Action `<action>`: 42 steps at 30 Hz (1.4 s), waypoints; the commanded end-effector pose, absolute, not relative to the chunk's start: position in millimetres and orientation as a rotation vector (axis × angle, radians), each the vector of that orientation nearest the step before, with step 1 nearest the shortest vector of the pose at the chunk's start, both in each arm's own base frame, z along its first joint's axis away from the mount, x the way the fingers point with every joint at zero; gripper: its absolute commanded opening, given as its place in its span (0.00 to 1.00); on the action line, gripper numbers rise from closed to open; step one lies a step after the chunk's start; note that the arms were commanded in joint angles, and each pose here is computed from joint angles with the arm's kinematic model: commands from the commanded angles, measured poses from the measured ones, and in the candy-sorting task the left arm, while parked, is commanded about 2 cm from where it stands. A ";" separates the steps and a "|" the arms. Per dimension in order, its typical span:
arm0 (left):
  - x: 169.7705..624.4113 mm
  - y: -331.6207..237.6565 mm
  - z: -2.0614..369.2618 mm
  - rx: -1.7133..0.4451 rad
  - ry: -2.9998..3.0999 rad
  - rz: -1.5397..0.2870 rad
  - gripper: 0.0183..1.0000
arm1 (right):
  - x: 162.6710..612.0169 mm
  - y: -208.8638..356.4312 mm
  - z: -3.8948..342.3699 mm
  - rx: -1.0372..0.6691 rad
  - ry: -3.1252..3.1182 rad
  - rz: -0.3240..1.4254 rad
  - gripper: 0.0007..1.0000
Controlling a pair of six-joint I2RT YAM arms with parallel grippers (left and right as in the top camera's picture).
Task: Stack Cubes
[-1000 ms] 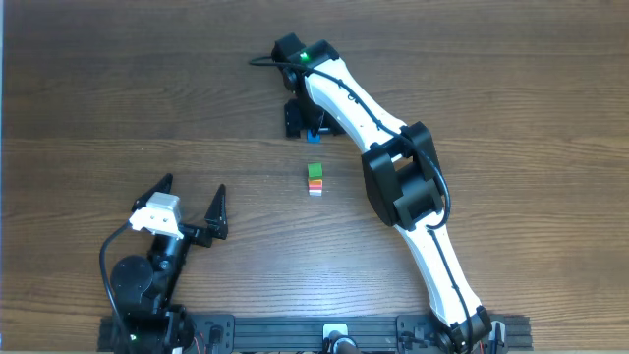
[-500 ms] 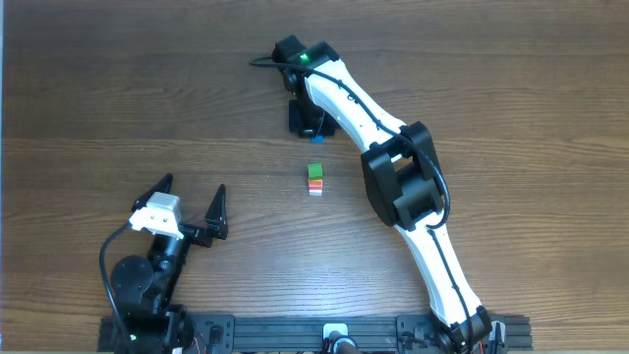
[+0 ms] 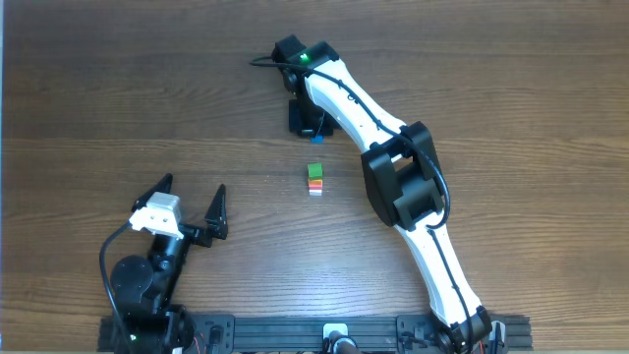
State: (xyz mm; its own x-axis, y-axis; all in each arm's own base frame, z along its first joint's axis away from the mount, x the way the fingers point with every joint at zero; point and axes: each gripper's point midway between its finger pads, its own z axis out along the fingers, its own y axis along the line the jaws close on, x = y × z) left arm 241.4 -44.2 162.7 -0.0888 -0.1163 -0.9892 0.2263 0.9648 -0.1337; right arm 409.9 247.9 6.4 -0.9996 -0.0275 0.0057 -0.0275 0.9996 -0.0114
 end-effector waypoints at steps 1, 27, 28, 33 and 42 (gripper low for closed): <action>241.2 -45.1 161.3 0.106 1.630 -0.278 1.00 | 407.6 245.6 -1.8 0.030 -3.115 0.024 0.08; 241.2 -45.1 161.3 0.106 1.630 -0.278 1.00 | 390.3 240.5 150.5 0.077 -3.328 -0.076 0.02; 241.2 -45.1 161.3 0.106 1.630 -0.278 1.00 | 386.1 239.3 155.8 0.084 -3.330 -0.067 0.02; 241.2 -45.1 161.3 0.106 1.630 -0.278 1.00 | 356.5 236.9 178.1 0.135 -3.311 -0.025 0.01; 241.2 -45.1 161.3 0.106 1.630 -0.278 1.00 | 313.1 225.3 163.0 0.176 -3.249 0.011 0.01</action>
State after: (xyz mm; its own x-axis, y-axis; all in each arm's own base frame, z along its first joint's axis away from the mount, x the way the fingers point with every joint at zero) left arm 241.4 -44.3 162.7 -0.0887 -0.1159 -0.9893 0.2267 0.9648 -0.1334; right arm 322.9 236.2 166.6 -0.9851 -0.1283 -0.1148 -0.1289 0.9916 -0.0021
